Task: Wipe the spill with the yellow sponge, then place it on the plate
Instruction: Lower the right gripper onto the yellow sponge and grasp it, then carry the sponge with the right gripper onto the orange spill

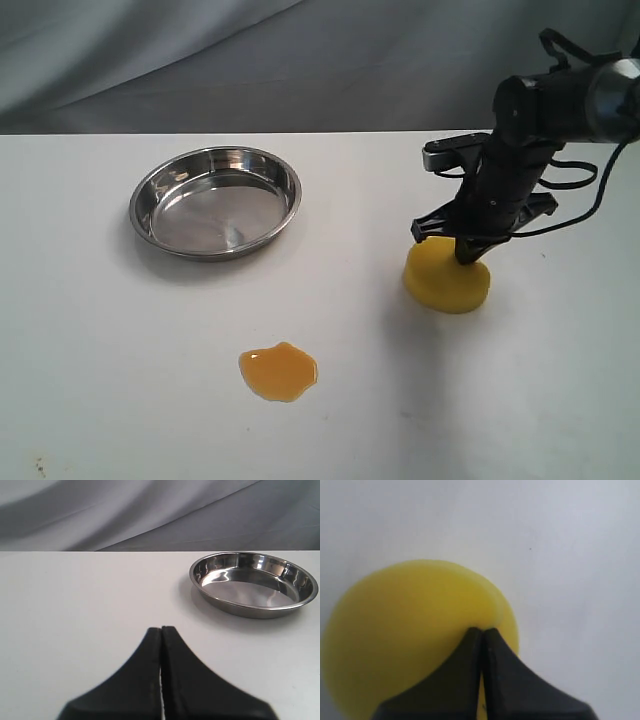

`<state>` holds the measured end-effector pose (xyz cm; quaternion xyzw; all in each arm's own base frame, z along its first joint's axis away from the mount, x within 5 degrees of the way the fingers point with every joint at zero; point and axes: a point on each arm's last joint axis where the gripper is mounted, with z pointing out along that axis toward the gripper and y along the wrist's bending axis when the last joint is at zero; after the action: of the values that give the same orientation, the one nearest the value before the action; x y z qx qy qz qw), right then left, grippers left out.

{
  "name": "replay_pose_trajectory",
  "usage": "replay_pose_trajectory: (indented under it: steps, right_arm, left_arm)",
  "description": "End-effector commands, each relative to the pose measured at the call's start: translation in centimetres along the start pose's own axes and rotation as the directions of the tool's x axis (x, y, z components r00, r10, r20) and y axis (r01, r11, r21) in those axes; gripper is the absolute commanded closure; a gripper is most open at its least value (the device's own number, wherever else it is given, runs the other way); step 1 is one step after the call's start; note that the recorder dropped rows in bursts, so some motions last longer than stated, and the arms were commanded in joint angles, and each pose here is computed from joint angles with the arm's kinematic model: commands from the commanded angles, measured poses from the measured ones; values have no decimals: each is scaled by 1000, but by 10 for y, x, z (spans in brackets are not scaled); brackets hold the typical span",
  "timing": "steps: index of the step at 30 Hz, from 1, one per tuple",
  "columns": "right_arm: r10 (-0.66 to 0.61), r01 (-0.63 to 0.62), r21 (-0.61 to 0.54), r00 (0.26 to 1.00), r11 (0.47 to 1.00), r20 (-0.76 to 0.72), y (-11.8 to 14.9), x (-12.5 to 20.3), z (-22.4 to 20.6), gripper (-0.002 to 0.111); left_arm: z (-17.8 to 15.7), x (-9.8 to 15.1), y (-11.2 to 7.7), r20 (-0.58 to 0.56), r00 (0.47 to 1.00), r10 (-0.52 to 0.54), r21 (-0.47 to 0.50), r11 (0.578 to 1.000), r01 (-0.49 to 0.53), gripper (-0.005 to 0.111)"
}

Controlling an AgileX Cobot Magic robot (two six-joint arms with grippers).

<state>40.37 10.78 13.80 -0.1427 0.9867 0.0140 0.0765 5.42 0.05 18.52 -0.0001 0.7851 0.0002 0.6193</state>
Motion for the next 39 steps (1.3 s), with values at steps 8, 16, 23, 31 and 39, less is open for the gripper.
replay_pose_trajectory:
  steps: [8, 16, 23, 31, 39]
  right_arm:
    - [-22, 25, -30, 996, 999, 83, 4, 0, -51, 108]
    - [-30, 51, -234, 995, 971, 93, 23, 5, -73, 108]
    - [-127, 154, -335, 987, 930, 100, 56, 16, -96, 108]
    - [-310, 322, -348, 946, 880, 92, 135, 46, -75, 108]
    - [-331, 355, -339, 935, 871, 130, 163, 55, -57, 108]
  left_arm:
    - [0, 0, 0, 13, 1000, -4, -1, 1000, 4, 107]
    - [0, 0, 0, 13, 1000, -4, -1, 1000, 4, 107]
    - [0, 0, 0, 13, 1000, -4, -1, 1000, 4, 107]
    - [0, 0, 0, 13, 1000, -4, -1, 1000, 4, 107]
    - [0, 0, 0, 13, 1000, -4, -1, 1000, 4, 107]
